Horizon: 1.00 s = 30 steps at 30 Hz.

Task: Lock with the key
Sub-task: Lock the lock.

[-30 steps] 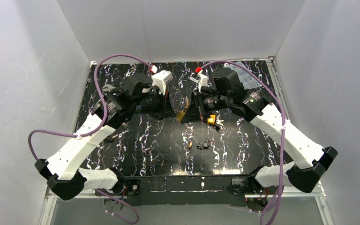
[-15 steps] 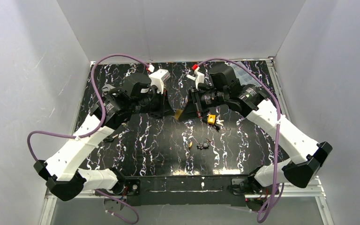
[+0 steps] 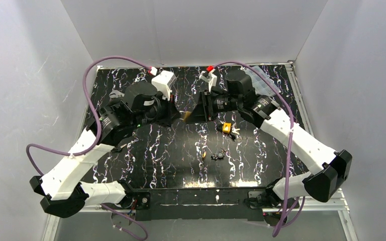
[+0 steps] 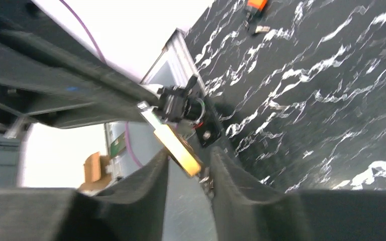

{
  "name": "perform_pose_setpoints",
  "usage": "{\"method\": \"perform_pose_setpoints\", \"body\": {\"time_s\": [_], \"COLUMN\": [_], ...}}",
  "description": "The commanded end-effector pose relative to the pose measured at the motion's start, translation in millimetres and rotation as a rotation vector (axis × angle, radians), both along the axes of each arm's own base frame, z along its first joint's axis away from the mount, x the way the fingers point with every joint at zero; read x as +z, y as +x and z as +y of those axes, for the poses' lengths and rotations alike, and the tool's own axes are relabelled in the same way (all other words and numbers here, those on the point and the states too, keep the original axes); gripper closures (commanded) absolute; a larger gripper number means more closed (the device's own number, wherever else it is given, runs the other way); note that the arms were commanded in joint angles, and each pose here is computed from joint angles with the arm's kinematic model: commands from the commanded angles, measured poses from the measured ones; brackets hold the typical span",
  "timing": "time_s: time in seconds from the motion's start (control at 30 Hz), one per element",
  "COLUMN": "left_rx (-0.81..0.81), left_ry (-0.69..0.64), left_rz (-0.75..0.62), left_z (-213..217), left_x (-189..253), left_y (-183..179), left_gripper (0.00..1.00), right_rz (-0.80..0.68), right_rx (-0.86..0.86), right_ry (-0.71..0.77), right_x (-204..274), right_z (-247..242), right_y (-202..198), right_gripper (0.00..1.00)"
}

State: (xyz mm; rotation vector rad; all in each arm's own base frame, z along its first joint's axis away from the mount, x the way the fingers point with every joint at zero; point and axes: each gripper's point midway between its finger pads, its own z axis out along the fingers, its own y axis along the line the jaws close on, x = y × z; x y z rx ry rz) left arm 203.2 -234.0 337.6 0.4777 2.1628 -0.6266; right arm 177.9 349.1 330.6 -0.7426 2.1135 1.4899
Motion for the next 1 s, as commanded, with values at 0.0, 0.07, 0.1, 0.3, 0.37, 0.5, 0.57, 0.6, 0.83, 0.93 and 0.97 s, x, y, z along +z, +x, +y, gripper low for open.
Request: {"method": "perform_pose_setpoints", "body": {"time_s": [0.0, 0.07, 0.1, 0.3, 0.37, 0.5, 0.57, 0.6, 0.83, 0.93, 0.97], "left_rx": [-0.087, -0.051, -0.046, -0.085, -0.104, -0.144, -0.166, -0.176, -0.194, -0.189, -0.186], "left_ry": [-0.186, -0.169, -0.167, -0.232, -0.273, -0.344, -0.367, -0.376, -0.395, -0.396, -0.396], "left_rz": [-0.107, -0.101, -0.094, -0.067, -0.042, 0.021, 0.034, 0.038, 0.067, 0.071, 0.071], "left_z": [-15, -7, -6, -10, -12, -16, -18, -19, -24, -25, -24], "left_x": [65, 65, 65, 76, 81, 90, 94, 96, 96, 96, 96], "left_y": [-19, -13, -12, -15, -16, -19, -22, -23, -23, -22, -21], "left_gripper": [1.0, 1.0, 1.0, 1.0, 1.0, 1.0, 1.0, 1.0, 1.0, 1.0, 1.0], "right_rz": [-0.131, -0.147, -0.157, -0.166, -0.174, -0.189, -0.193, -0.192, -0.188, -0.193, -0.194], "right_rx": [-0.054, -0.046, -0.041, -0.045, -0.047, -0.033, -0.031, -0.031, 0.003, 0.014, 0.017], "right_ry": [0.245, 0.297, 0.321, 0.431, 0.481, 0.56, 0.558, 0.556, 0.566, 0.568, 0.569], "right_x": [41, 46, 50, 56, 61, 74, 77, 77, 86, 89, 90], "right_z": [-2, -11, -16, -37, -45, -55, -55, -54, -51, -51, -51], "right_y": [24, 19, 15, 7, 7, 2, 2, 3, 3, 1, 1], "right_gripper": [0.5, 0.41, 0.38, 0.33, 0.33, 0.34, 0.36, 0.36, 0.43, 0.5, 0.52]}}
